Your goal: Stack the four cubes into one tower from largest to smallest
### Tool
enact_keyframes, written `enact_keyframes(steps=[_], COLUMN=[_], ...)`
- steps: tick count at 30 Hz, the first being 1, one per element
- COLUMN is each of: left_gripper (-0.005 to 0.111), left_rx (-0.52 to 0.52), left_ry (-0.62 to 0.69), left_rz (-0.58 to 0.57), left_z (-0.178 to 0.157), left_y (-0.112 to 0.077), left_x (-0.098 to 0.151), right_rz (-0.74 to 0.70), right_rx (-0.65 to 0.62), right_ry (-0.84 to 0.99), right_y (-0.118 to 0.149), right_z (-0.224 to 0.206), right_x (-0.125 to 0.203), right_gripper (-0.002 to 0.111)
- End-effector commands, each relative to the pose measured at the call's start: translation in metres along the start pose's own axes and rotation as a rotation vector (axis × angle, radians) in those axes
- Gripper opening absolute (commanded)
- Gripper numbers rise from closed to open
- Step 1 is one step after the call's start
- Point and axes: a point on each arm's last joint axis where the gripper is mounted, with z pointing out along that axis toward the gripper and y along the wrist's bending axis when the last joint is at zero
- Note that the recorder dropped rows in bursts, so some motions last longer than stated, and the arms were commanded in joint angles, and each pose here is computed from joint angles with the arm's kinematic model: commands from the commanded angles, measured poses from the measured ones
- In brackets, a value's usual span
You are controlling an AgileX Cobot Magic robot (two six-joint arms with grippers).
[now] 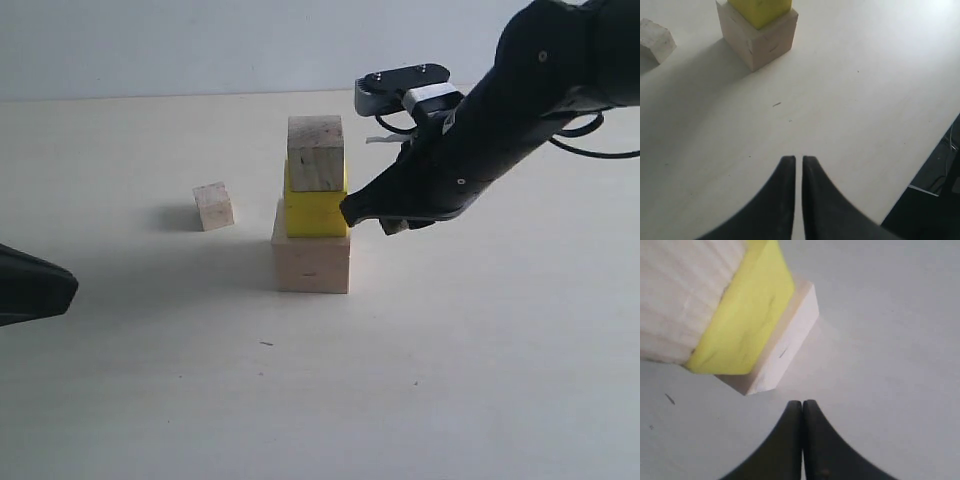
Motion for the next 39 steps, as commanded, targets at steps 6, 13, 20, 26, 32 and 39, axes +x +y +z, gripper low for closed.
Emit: enact_keyframes(steps=[6,13,20,26,32,39], left_gripper=[0.008,0.008,0.008,0.008,0.008,0.008], left_rx=[0.020,0.002,-0.004,-0.010,-0.015,-0.016], left_ry=[0.019,-0.016,-0.026,-0.033,-0.035,-0.034], left_rz=[-0.088,-0.088,-0.088,-0.086,-0.079,-0.078], left_z=[0.012,0.012,0.012,0.012,0.012,0.012], left_y=[0.003,0.005,0.006,0.006,0.007,0.007], left_x=[-0.003,-0.007,-0.007,-0.008,-0.008,-0.008], right_rz=[0.009,-0.031,-0.066,-0.066,-0.077,-0.092], right_rx=[-0.019,-0.023,-0.092,-0.096,-0.093,-0.117], right_ry=[-0.110,-0.103,-0.114,-0.116,-0.121,-0.137], right_y=[-0.001,0.000,0.007,0.007,0.007,0.009], right_z=[0.005,0.006,0.005,0.005,0.005,0.005], right_x=[0.001,0.002,0.001,0.001,0.000,-0.001], right_gripper=[0.000,0.000,0.000,0.000,0.000,0.000])
